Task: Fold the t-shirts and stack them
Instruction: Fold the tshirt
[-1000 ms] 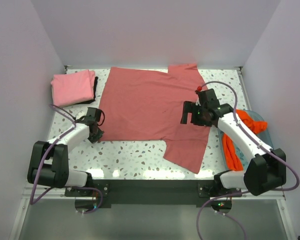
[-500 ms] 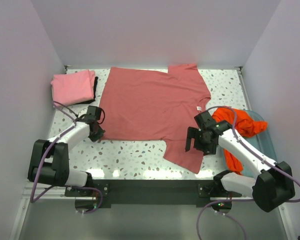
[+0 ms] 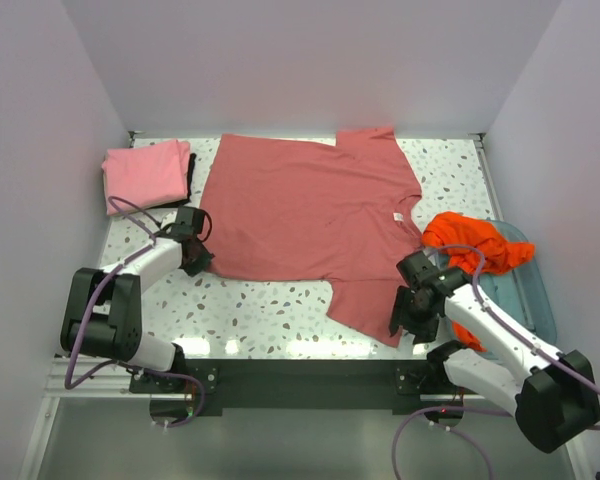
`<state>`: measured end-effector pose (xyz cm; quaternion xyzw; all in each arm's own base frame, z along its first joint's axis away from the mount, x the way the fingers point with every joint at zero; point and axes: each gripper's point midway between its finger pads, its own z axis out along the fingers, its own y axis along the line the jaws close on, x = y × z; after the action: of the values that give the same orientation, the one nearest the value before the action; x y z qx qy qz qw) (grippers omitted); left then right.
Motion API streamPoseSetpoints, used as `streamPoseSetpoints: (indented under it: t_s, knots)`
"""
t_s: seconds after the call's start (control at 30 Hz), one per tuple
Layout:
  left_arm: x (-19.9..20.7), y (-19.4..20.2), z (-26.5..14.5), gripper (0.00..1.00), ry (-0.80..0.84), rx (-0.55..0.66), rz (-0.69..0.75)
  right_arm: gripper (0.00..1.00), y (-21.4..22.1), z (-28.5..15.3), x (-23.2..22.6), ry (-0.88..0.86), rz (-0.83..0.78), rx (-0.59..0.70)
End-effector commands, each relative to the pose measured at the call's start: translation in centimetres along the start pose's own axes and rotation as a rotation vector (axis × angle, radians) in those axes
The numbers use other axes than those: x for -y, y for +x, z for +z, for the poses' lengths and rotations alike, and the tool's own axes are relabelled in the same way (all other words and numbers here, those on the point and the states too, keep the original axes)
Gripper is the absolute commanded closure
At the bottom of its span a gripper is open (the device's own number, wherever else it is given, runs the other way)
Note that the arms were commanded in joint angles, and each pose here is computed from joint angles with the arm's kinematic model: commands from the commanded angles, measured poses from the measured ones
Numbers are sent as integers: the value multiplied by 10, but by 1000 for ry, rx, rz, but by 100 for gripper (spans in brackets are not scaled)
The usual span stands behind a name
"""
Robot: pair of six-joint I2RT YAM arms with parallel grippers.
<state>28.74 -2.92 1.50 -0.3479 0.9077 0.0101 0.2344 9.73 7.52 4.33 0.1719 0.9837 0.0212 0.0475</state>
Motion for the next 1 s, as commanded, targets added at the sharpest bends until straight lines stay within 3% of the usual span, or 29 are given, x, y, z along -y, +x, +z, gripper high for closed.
streamPoseSetpoints:
  t_s: [0.0,0.6,0.7,0.83,0.9,0.97]
  knots:
    - [3,-1,5,100,12,-9,8,44,11,10,-4,-26,25,-48]
    - [-15,-1,-11,100,-20,22,12,59,4,44,-15,-30,-9,-69]
    - [-15,-3,-14,100,-18,31,16,67,4,44,-15,-30,5,-65]
    - [-17,-6,-18,100,-19,44,32,93,5,42,-12,-26,23,-53]
    - [-17,-8,-20,100,-14,58,33,100,0,38,-13,-23,16,-37]
    - [-17,-8,-21,100,-10,58,41,100,-7,29,-14,-14,-10,-20]
